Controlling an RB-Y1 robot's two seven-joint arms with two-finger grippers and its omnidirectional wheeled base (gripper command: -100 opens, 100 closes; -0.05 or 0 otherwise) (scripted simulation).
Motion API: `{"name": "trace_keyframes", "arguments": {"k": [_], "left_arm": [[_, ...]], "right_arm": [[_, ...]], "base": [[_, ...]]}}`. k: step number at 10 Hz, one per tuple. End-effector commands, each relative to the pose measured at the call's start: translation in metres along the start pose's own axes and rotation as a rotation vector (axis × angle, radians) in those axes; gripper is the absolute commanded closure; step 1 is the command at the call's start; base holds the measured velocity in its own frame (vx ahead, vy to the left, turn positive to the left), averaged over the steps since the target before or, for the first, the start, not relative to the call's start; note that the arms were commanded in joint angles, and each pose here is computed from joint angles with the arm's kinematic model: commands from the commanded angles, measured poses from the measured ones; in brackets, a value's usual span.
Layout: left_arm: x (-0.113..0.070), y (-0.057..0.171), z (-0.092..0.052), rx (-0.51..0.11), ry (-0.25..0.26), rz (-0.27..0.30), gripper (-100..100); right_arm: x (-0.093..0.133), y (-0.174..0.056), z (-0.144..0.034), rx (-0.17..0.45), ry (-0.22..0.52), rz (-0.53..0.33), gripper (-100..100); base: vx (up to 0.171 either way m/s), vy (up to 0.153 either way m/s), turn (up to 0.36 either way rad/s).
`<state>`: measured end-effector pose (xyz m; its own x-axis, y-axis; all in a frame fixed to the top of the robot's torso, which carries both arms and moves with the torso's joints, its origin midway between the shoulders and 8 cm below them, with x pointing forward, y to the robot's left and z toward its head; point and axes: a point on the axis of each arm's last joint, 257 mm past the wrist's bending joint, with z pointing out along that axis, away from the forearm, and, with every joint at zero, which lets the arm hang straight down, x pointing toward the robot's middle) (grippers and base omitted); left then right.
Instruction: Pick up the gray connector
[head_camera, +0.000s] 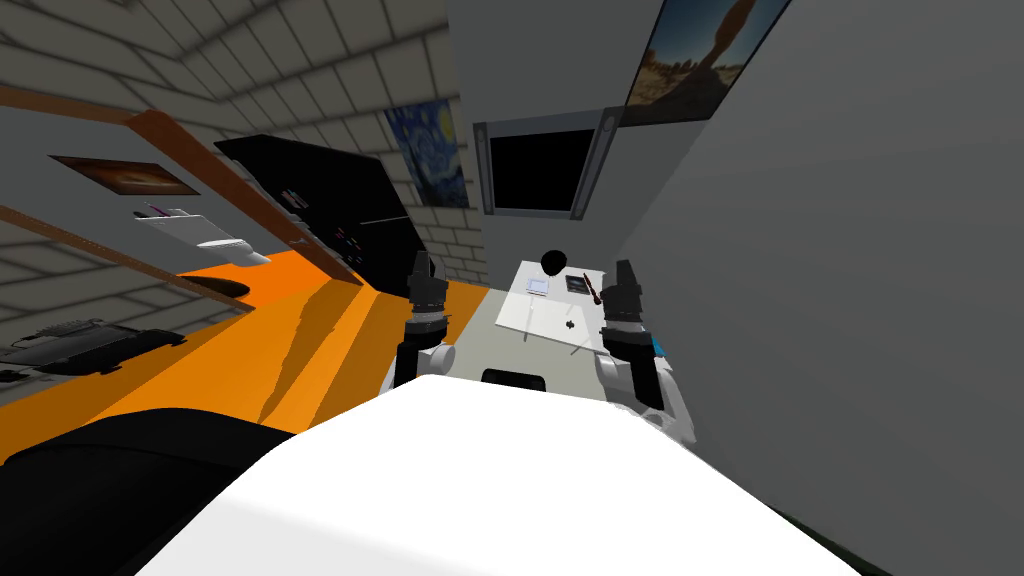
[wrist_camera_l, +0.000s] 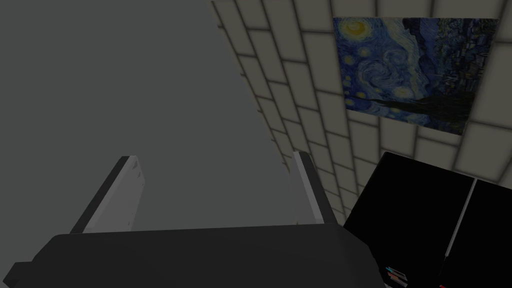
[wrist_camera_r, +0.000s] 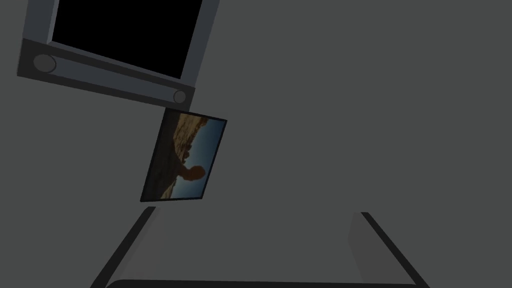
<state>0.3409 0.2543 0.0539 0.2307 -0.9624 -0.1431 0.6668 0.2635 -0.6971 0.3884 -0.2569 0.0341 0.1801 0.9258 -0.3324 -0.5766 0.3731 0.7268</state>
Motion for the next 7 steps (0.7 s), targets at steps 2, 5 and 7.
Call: {"name": "trace_keyframes", "arguments": {"k": [2, 5, 7], "left_arm": [[0.000, 0.000, 0.000, 0.000, 0.000, 0.000, 0], [0.000, 0.000, 0.000, 0.000, 0.000, 0.000, 0], [0.000, 0.000, 0.000, 0.000, 0.000, 0.000, 0]], "right_arm": [[0.014, -0.024, 0.011, 0.038, 0.042, -0.055, -100], [0.029, -0.060, 0.024, 0.101, 0.086, -0.133, -100], [0.034, -0.074, 0.028, 0.126, 0.100, -0.163, -100]], "base": [[0.005, -0.026, 0.018], [0.004, -0.039, 0.016], [0.006, -0.022, 0.008]]}}
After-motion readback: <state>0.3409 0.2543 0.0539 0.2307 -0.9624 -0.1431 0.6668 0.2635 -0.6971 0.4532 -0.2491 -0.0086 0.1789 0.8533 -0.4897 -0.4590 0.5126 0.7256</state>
